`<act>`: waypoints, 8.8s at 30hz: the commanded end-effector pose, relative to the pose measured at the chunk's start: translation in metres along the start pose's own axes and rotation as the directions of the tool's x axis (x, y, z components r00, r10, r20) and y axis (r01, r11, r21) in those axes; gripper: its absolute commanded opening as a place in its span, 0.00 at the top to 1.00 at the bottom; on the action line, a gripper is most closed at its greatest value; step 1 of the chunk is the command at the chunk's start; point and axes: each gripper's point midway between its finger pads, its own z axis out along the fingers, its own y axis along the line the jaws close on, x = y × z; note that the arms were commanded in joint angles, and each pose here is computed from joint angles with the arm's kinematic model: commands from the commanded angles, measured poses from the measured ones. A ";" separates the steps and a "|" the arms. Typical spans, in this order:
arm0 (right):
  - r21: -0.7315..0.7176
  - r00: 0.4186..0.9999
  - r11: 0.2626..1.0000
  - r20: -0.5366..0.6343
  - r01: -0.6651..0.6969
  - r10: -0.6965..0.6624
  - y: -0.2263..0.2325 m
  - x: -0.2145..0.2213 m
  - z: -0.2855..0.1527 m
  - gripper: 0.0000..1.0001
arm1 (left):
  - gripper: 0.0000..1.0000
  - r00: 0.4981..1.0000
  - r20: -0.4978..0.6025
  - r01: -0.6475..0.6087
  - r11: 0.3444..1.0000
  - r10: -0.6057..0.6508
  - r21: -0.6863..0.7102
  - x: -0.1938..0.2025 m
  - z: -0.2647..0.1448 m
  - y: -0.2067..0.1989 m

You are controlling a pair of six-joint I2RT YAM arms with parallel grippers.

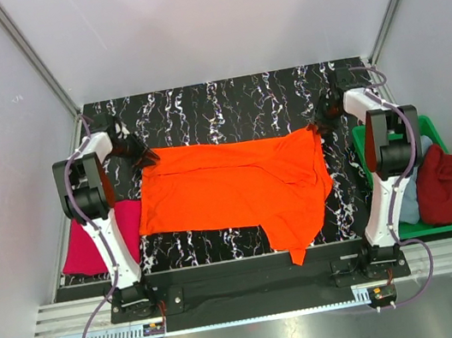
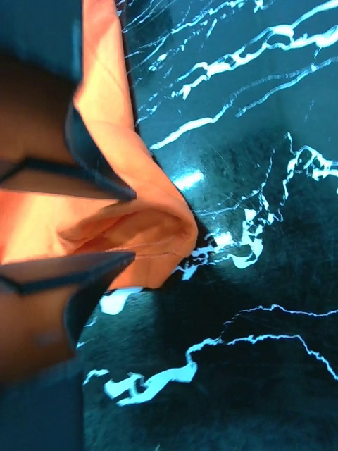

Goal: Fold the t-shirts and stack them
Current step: Fold the tshirt

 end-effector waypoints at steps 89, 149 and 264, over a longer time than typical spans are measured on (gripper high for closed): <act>-0.077 0.986 0.996 -0.163 -0.050 0.037 0.000 0.082 -0.039 0.58 | 0.55 0.973 0.157 -0.166 0.986 0.169 -0.033 0.012 -0.059 -0.037; 0.012 0.977 0.978 -0.058 0.208 -0.207 0.086 0.058 0.030 0.65 | 0.70 0.937 -0.031 -0.333 0.919 0.347 0.213 0.137 -0.055 -0.098; -0.182 0.944 0.983 -0.317 0.037 -0.094 0.084 0.133 -0.089 0.59 | 0.73 0.970 0.069 -0.242 0.946 0.232 0.216 0.082 -0.073 -0.092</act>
